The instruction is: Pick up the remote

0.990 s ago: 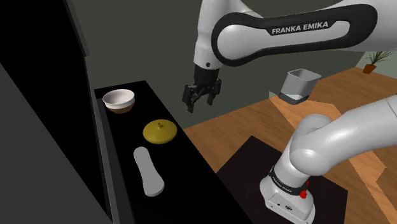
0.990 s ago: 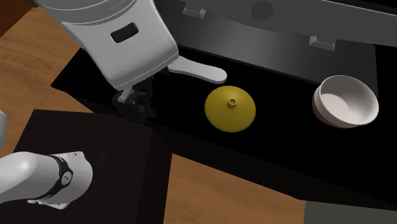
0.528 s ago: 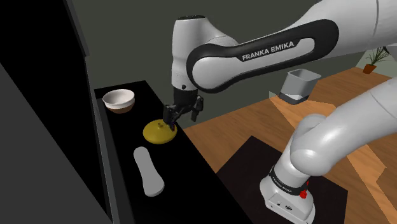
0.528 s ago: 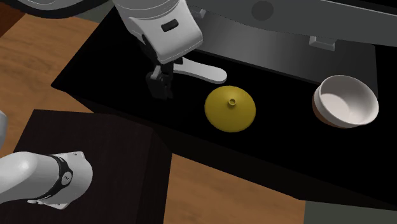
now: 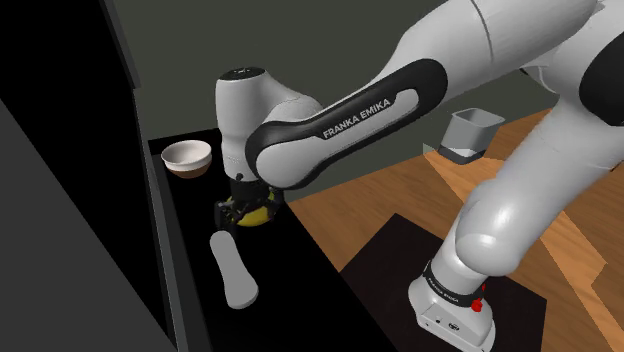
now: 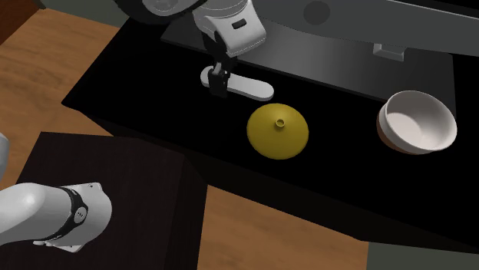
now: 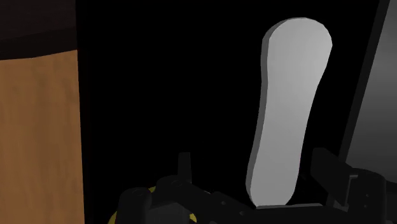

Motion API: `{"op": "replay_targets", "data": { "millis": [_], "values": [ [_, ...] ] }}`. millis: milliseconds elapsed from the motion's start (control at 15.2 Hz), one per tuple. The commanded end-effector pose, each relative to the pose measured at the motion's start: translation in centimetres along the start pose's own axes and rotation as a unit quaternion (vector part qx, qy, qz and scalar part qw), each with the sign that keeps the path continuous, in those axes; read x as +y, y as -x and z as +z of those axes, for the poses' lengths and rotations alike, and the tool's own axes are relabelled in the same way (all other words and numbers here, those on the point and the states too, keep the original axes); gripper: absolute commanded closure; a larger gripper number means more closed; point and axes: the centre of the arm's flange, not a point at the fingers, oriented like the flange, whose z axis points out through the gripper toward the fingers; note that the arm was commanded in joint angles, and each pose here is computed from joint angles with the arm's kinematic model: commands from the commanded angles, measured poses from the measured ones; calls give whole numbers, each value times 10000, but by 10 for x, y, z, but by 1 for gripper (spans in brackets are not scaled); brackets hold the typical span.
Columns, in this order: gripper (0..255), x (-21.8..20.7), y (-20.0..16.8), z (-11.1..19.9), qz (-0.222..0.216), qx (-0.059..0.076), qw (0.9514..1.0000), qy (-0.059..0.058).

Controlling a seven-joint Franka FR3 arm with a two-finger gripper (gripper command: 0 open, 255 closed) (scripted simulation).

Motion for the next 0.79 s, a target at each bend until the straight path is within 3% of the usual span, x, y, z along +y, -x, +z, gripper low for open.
{"op": "replay_targets", "data": {
  "millis": [0, 264, 726],
  "values": [
    [0, -20, -2, 19, 33, -28, 10000, 8],
    [0, -62, -7, 51, 86, -82, 9999, 38],
    [0, -63, -7, 84, 88, -84, 9999, 39]
  ]
}}
